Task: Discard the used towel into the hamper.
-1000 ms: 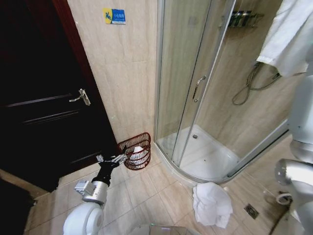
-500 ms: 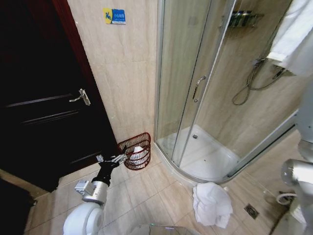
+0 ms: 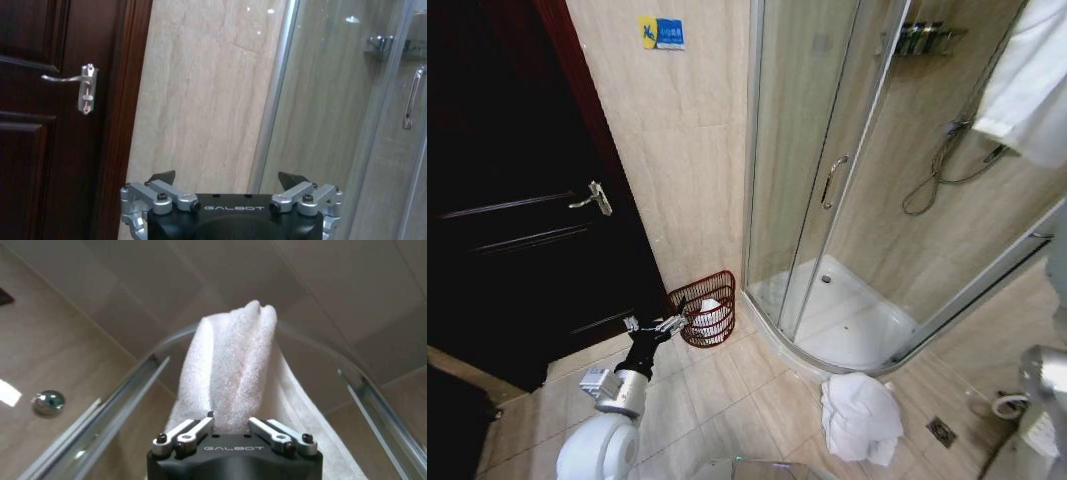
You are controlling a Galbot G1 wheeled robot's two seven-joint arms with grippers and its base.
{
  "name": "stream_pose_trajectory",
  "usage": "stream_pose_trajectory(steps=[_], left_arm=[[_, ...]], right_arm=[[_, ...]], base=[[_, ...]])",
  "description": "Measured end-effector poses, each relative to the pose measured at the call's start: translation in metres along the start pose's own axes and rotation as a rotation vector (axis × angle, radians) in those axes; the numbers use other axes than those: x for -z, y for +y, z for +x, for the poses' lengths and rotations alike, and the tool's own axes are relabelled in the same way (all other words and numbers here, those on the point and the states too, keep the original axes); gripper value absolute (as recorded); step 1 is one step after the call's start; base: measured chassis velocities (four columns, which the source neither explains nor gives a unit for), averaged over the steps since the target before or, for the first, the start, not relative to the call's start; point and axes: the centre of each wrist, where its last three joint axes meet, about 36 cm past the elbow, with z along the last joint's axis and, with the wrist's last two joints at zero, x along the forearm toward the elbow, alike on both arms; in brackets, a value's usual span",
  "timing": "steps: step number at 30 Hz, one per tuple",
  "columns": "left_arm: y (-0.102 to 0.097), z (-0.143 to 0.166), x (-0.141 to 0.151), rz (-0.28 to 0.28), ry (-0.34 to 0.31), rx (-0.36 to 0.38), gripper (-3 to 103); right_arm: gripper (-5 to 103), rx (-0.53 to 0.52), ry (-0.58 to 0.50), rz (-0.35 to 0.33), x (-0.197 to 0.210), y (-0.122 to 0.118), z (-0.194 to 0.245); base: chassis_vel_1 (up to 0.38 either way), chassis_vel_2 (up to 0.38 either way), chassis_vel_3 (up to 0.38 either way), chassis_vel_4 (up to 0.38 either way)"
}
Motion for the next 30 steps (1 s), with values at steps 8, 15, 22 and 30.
stream_pose_trajectory(steps=[8, 15, 22, 30], left_arm=[[0.000, 0.000, 0.000, 0.000, 0.000, 0.000, 100], [0.000, 0.000, 0.000, 0.000, 0.000, 0.000, 100], [0.000, 0.000, 0.000, 0.000, 0.000, 0.000, 100], [0.000, 0.000, 0.000, 0.000, 0.000, 0.000, 100]], right_arm=[[7, 0.044, 0.047, 0.005, 0.004, 0.000, 0.055], [7, 0.063, 0.124, -0.036, -0.003, 0.019, 0.121], [7, 0.067, 0.197, -0.062, -0.013, 0.035, 0.186], [7, 0.052, 0.291, -0.074, -0.027, 0.060, 0.265]], base=[[0.000, 0.000, 0.000, 0.000], [0.000, 0.000, 0.000, 0.000], [0.000, 0.000, 0.000, 0.000], [0.000, 0.000, 0.000, 0.000]])
